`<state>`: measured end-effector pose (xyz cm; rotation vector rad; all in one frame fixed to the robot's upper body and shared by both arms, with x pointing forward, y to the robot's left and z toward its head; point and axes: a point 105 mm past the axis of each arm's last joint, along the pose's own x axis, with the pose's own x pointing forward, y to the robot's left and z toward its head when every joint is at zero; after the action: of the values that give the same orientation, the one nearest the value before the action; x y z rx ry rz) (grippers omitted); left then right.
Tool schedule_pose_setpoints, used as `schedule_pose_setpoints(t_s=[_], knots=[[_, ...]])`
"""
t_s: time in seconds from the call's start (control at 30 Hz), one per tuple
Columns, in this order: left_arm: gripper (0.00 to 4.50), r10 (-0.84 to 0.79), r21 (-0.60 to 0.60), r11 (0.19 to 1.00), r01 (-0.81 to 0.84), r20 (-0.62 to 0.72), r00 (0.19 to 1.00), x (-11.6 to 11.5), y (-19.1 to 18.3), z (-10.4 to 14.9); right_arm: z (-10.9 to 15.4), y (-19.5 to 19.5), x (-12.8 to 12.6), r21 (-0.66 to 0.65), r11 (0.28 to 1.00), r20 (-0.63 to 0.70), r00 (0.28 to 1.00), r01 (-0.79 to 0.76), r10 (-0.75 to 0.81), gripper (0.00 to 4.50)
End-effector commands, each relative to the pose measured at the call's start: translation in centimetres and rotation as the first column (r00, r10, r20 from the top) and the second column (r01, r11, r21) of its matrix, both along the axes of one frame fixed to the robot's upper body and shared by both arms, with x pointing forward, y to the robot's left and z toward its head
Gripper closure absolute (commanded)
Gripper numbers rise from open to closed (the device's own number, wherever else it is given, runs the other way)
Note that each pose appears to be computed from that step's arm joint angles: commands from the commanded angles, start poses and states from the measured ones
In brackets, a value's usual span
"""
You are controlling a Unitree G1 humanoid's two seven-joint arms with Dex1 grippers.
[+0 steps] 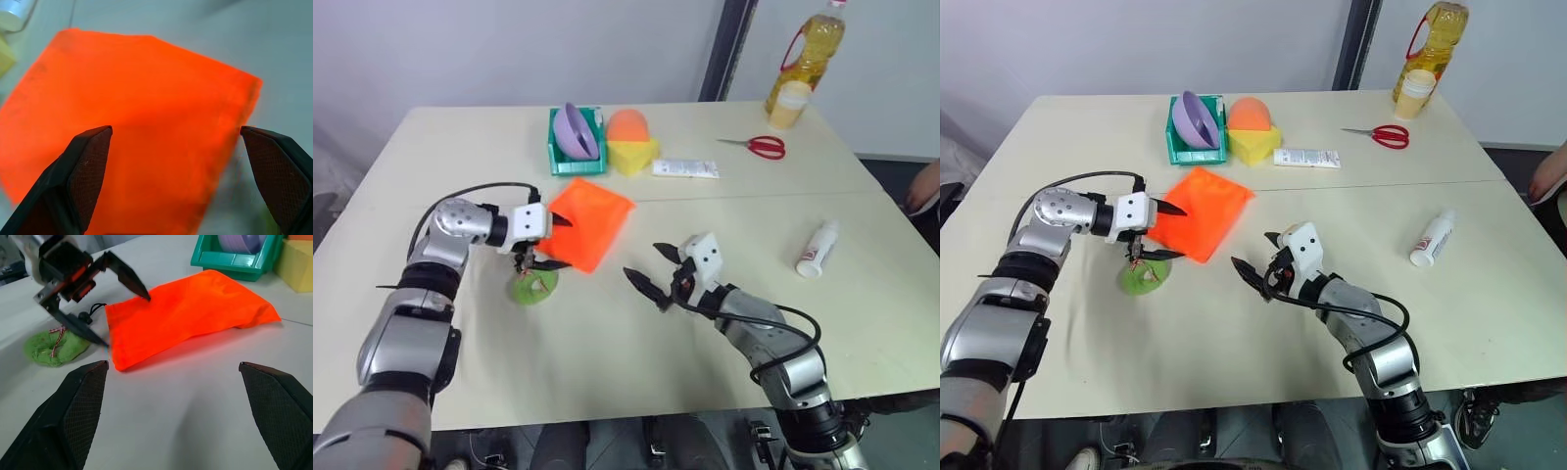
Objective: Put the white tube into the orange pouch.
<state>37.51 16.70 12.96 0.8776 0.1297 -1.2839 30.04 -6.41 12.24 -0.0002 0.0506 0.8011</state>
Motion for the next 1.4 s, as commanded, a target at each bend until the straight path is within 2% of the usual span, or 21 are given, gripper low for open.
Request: schedule_pose_setpoints(t_s=[0.03,0.17,0.37,0.5,0.73,1.03,1.4], knots=[[0.00,-0.022,-0.002,1.000,0.022,0.061,0.998,0.1,-0.4,1.2,0.6,0.3,-0.1,0.013,1.000,0.030,0.999,-0.012,0.012,0.08],[0.00,0.017,-0.011,1.000,-0.015,0.127,0.992,0.9,-0.8,1.5,0.6,0.3,-0.1,0.012,1.000,0.031,0.999,-0.012,0.012,0.08],[0.00,0.050,-0.024,0.999,-0.047,0.157,0.986,1.4,-0.8,1.6,0.6,0.3,-0.1,0.012,1.000,0.032,0.999,-0.009,0.009,0.08],[0.00,0.050,-0.035,0.998,-0.045,0.150,0.987,1.4,-0.7,1.8,0.7,0.3,-0.1,0.013,1.000,0.033,0.999,-0.008,0.008,0.08],[0.00,-0.022,-0.010,1.000,0.023,0.059,0.998,0.1,-0.5,1.7,0.6,0.3,-0.1,0.015,1.000,0.030,1.000,-0.009,0.008,0.08],[0.00,0.007,0.038,0.999,-0.013,0.140,0.990,1.0,-0.8,1.2,0.6,0.3,-0.1,0.015,1.000,0.030,1.000,-0.008,0.008,0.08],[0.00,-0.001,0.043,0.999,-0.005,0.122,0.992,0.9,-0.6,1.1,0.6,0.3,-0.1,0.015,1.000,0.031,1.000,-0.004,0.004,0.08]])
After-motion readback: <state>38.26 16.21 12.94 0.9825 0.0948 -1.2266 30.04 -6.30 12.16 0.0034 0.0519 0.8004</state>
